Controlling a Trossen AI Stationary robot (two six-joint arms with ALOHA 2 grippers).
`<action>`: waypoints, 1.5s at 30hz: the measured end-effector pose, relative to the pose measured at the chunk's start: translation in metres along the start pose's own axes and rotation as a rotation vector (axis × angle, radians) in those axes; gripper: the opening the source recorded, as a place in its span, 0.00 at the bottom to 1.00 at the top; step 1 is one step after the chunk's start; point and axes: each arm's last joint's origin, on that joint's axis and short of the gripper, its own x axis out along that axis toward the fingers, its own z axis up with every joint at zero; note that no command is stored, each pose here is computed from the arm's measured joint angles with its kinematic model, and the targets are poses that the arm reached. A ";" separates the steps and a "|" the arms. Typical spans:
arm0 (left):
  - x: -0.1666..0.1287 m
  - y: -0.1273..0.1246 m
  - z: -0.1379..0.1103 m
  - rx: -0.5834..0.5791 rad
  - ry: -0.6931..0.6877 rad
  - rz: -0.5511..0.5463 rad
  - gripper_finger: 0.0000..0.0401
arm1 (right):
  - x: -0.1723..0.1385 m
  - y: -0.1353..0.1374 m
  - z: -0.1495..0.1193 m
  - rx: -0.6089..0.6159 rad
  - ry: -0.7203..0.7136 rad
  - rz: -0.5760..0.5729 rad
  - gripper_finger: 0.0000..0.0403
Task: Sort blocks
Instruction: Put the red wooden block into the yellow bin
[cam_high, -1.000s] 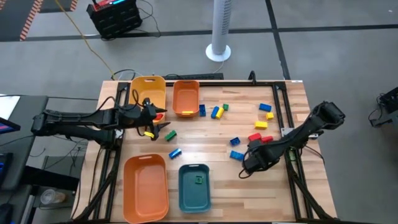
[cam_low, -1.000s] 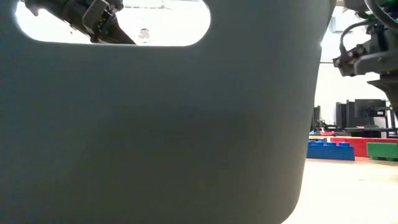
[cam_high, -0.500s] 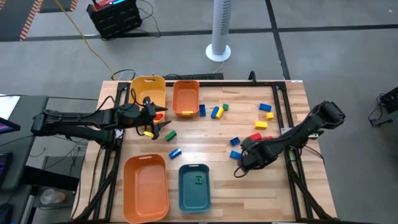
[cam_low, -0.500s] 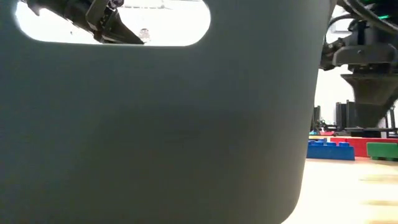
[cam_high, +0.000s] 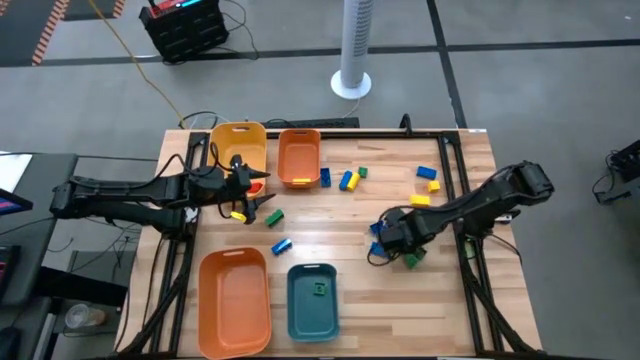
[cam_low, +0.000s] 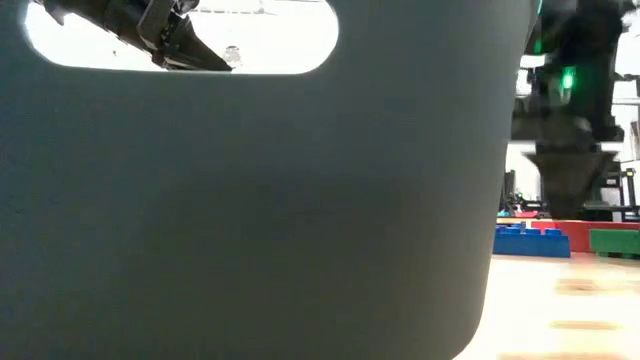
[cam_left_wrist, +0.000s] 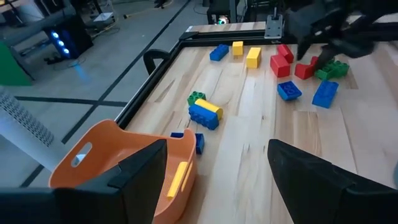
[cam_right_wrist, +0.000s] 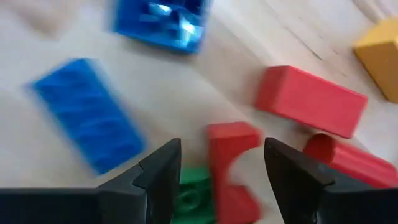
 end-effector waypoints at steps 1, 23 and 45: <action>0.000 0.000 0.000 0.000 0.001 0.000 0.68 | 0.005 -0.003 0.000 0.008 0.013 -0.012 0.58; 0.000 0.000 -0.001 0.016 0.009 0.000 0.68 | 0.021 -0.006 0.002 0.021 0.037 0.055 0.30; -0.001 0.001 0.002 0.096 -0.020 0.033 0.68 | -0.031 0.032 0.071 -0.224 -0.517 0.323 0.24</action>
